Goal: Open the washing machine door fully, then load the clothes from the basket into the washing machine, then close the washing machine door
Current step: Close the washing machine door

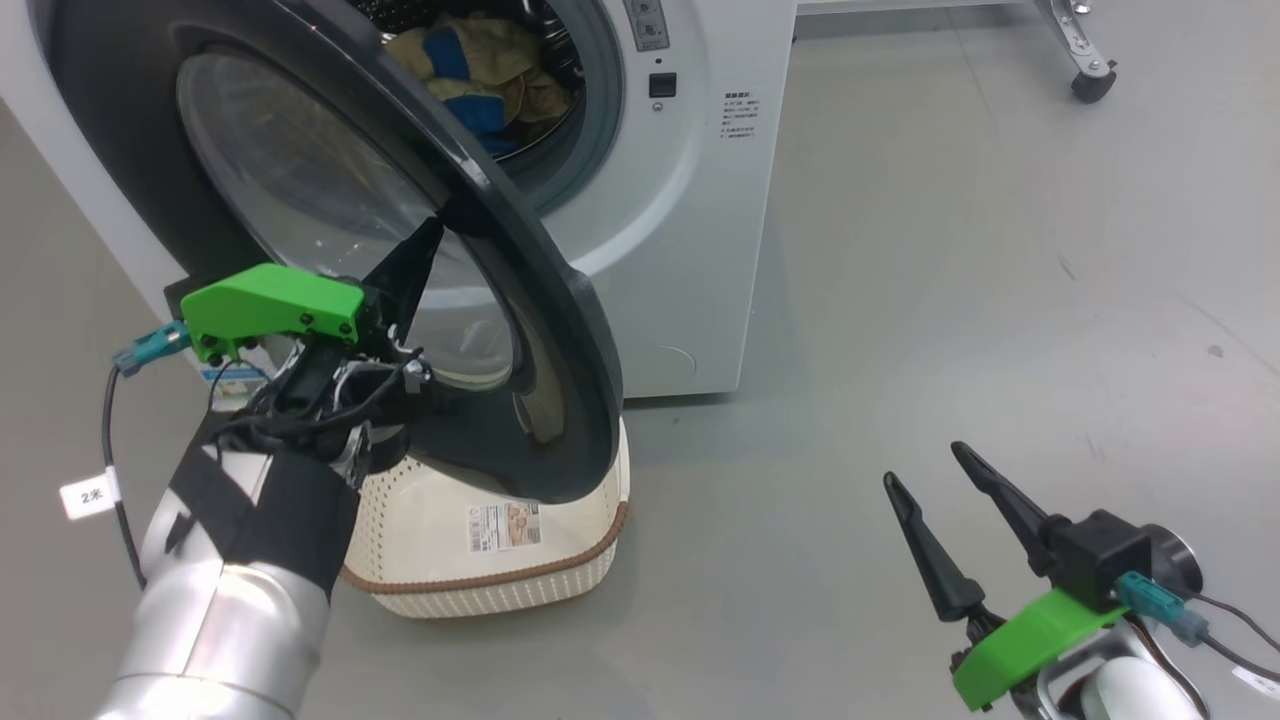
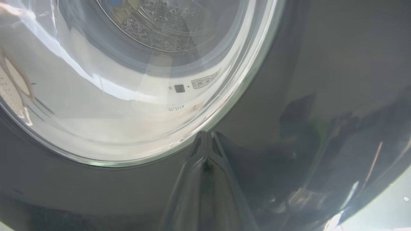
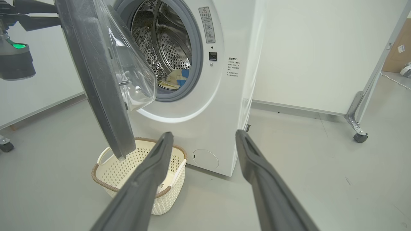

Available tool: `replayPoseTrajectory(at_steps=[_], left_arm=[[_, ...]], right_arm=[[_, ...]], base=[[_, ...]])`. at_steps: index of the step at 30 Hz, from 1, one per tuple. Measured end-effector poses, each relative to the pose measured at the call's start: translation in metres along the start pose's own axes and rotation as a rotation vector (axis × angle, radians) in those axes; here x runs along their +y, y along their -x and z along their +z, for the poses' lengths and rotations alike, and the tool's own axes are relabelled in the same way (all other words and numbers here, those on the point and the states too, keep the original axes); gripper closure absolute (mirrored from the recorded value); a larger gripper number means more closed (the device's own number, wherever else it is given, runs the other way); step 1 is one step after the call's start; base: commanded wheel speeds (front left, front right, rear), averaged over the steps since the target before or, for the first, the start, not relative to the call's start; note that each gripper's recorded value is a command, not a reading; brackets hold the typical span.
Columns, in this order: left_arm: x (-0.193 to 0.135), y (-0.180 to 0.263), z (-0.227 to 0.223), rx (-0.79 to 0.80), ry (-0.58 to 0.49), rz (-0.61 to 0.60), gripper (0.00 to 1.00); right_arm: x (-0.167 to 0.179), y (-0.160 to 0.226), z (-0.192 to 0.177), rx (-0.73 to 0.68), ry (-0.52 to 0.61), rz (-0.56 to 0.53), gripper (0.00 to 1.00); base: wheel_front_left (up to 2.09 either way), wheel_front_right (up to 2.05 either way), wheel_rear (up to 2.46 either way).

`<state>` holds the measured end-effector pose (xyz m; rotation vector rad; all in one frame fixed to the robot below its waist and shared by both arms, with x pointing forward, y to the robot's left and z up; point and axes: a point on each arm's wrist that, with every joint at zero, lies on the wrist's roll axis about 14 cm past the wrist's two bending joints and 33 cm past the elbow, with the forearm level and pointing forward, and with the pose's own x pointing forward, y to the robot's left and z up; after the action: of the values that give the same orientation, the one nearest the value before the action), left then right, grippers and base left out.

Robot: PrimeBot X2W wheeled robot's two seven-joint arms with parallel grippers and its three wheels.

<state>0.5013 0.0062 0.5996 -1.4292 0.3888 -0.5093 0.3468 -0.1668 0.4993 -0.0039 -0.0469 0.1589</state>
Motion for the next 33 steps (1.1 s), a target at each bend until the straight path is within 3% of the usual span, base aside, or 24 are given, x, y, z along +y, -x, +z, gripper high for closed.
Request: replayPoseTrajectory(at_steps=[15,19,22,23,25,33], left_arm=[[0.007,-0.006,0.000,-0.033,-0.011,0.030,1.00],[0.008,-0.004,0.002,-0.051,-0.115,0.046,1.00],[0.014,0.002,0.011,-0.081,-0.285,0.083,0.67],[0.017,0.004,0.016,-0.097,-0.329,0.094,0.52],[0.021,0.010,0.027,-0.136,-0.426,0.115,0.00],[0.033,0.032,0.054,-0.229,-0.805,0.178,0.00]], right_arm=[[-0.004,0.004,0.001,0.000,0.006,-0.010,0.00],[-0.003,0.004,0.001,-0.003,0.006,-0.007,0.00],[-0.003,0.004,0.002,-0.006,0.006,-0.008,0.00],[-0.003,0.004,0.002,-0.005,0.005,-0.009,0.00],[-0.003,0.006,-0.001,0.002,0.003,-0.010,0.00],[0.001,0.005,-0.002,0.006,0.000,0.005,0.00]], base=[[0.00,0.00,0.00],[0.00,0.00,0.00],[0.00,0.00,0.00],[0.00,0.00,0.00],[0.00,0.00,0.00],[0.00,0.00,0.00]])
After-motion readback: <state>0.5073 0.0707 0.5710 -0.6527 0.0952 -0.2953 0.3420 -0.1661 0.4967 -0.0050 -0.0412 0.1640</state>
